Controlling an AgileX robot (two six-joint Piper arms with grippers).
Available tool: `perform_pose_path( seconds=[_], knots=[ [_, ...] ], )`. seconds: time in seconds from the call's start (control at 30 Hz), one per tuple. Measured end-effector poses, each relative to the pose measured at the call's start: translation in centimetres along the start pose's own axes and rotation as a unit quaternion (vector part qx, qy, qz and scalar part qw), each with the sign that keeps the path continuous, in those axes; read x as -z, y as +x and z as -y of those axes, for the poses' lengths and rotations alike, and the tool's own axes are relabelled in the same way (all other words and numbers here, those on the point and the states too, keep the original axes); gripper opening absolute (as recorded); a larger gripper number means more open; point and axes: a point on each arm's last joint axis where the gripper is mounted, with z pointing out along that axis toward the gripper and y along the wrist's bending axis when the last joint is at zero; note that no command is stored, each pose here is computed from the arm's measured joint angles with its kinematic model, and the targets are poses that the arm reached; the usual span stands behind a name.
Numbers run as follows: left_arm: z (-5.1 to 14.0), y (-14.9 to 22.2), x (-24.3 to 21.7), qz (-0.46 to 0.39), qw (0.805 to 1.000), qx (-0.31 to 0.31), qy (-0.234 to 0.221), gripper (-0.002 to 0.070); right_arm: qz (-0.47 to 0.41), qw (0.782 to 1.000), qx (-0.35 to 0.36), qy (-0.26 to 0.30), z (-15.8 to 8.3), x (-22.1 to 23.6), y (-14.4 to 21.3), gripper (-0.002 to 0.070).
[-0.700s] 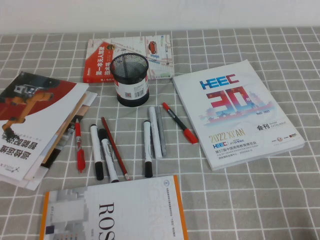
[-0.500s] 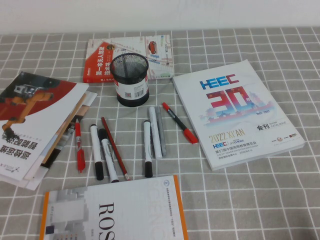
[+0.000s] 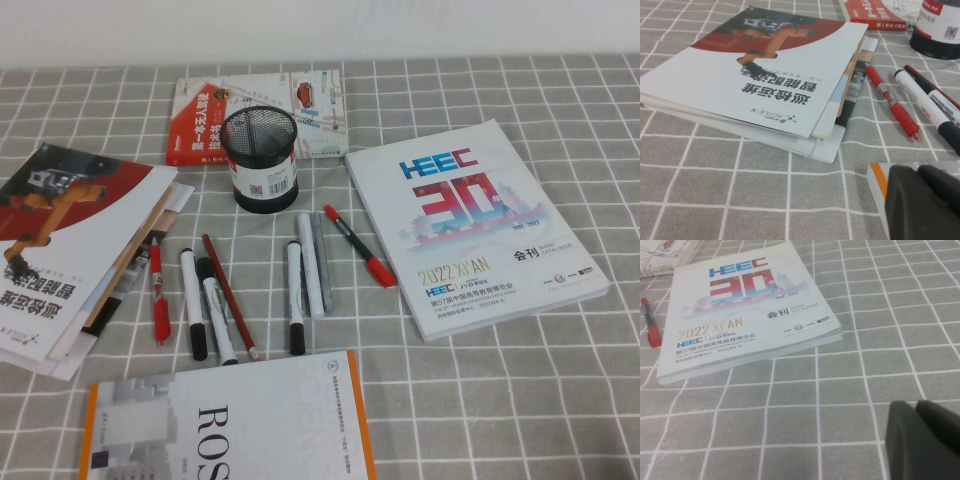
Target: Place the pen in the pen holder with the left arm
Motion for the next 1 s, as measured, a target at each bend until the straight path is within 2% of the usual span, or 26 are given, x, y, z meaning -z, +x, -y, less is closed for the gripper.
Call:
perform_pose_path(
  seconds=[0.5, 0.67, 0.87, 1.0],
  knots=[
    [0.0, -0.1, 0.0, 0.007, 1.000, 0.002, 0.001, -0.0001, 0.000, 1.000, 0.000, 0.000, 0.0, 0.0, 0.0, -0.0013],
    [0.3, -1.3, 0.1, 0.069, 0.995, 0.063, 0.021, -0.0001, 0.000, 1.000, 0.000, 0.000, 0.0, 0.0, 0.0, -0.0013],
    [0.4, -3.1, 0.6, 0.170, 0.972, 0.153, 0.047, -0.0001, 0.000, 1.000, 0.000, 0.000, 0.0, 0.0, 0.0, -0.0012],
    [0.4, -3.6, 0.7, 0.193, 0.964, 0.174, 0.055, -0.0001, 0.000, 1.000, 0.000, 0.000, 0.0, 0.0, 0.0, -0.0013]
  ],
)
